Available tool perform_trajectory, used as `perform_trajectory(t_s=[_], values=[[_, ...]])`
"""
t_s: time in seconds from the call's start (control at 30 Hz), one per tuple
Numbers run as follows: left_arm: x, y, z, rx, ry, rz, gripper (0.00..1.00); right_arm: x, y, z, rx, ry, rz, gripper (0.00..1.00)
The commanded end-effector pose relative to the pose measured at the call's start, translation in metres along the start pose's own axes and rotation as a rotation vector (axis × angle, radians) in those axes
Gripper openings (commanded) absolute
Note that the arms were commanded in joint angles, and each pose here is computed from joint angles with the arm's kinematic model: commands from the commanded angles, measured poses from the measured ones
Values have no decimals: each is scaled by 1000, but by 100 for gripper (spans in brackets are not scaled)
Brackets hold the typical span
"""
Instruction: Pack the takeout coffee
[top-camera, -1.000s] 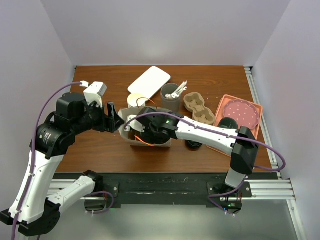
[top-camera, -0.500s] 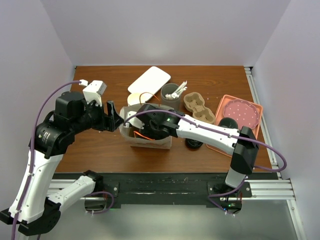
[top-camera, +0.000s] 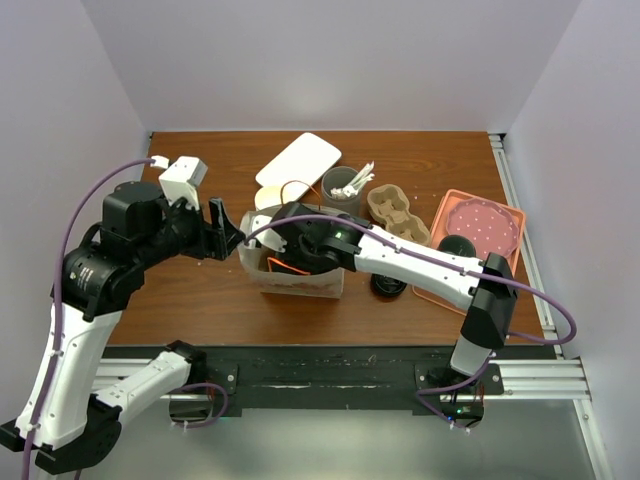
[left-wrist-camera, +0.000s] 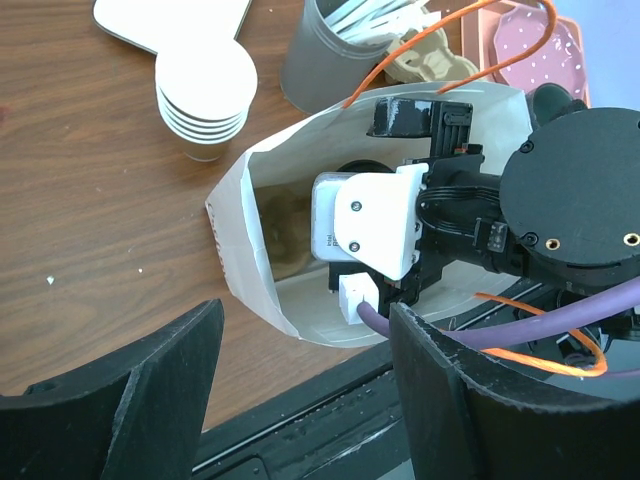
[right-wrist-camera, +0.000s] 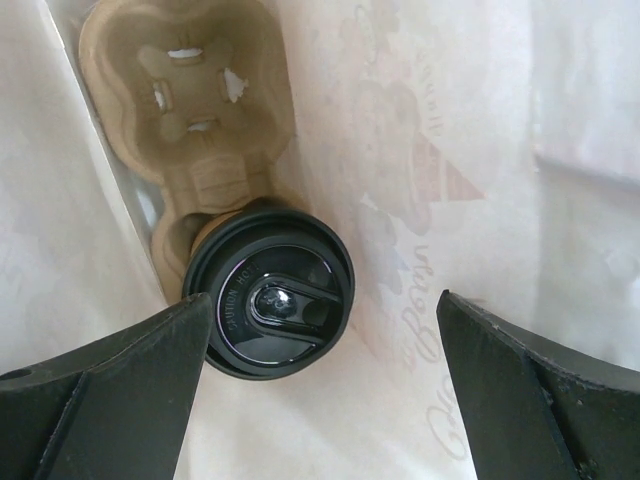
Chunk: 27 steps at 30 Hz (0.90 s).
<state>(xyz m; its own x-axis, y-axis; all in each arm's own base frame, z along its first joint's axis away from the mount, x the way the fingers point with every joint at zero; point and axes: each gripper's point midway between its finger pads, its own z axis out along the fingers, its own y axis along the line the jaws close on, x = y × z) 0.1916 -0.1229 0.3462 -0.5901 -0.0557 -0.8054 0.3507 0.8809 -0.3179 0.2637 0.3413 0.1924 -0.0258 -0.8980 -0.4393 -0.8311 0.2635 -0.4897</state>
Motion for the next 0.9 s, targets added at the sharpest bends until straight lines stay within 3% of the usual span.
perform_trajectory(t_s=[0.0, 0.87], values=[[-10, -6, -5, 25, -25, 25, 72, -18, -30, -20, 87, -61, 81, 99], [-21, -8, -12, 24, -60, 42, 72, -55, -72, -68, 164, -207, 207, 98]])
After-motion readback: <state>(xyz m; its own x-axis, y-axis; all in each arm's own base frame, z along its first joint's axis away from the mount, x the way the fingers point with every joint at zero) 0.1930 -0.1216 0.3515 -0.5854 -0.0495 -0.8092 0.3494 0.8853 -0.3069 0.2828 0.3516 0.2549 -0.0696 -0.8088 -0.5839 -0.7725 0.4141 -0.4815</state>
